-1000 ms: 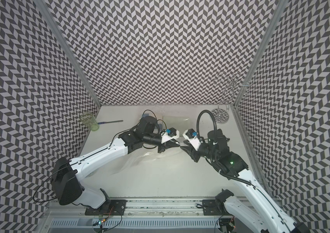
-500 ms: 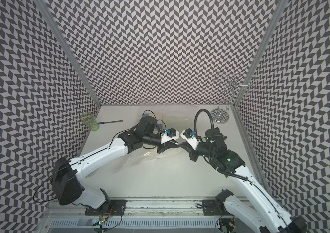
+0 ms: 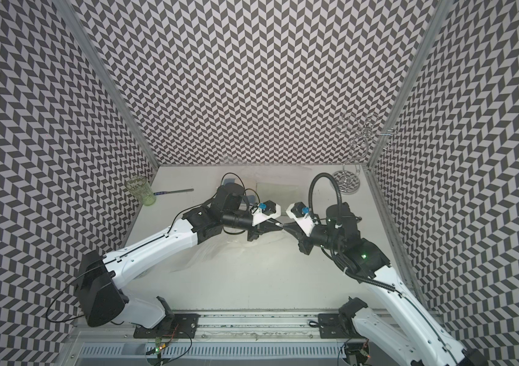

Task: Place the folded towel into the vacuum bag
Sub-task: Close the vacuum bag at the center of the board.

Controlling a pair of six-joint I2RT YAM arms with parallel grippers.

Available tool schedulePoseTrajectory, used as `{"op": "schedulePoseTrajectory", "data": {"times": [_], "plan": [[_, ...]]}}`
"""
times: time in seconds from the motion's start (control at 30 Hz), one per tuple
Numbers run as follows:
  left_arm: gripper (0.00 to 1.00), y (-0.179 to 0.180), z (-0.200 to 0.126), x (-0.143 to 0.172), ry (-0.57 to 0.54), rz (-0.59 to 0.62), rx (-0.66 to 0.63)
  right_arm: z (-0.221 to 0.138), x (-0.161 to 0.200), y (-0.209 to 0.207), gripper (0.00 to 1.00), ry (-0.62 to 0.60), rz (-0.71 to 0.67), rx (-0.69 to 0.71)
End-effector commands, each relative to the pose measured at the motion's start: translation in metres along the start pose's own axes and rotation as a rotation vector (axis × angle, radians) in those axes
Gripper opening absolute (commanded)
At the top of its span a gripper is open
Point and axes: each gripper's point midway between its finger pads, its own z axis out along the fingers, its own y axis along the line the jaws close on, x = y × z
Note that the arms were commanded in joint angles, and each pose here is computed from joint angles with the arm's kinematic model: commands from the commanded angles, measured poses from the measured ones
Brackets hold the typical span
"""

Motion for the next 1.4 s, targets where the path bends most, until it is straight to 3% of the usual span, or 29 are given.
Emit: {"op": "schedulePoseTrajectory", "data": {"times": [0.0, 0.23, 0.67, 1.37], "plan": [[0.03, 0.010, -0.016, 0.039, 0.133, -0.089, -0.065, -0.019, -0.030, -0.015, 0.00, -0.100, -0.050, 0.107], [0.03, 0.009, -0.017, 0.054, 0.226, -0.089, -0.054, -0.018, -0.029, -0.014, 0.00, -0.092, -0.058, 0.097], [0.05, 0.019, -0.027, 0.064, 0.297, -0.085, -0.121, -0.025, -0.035, -0.018, 0.00, -0.099, -0.073, 0.127], [0.02, 0.025, -0.040, 0.075, 0.334, -0.083, -0.180, -0.030, -0.036, -0.030, 0.00, -0.093, -0.075, 0.169]]}}
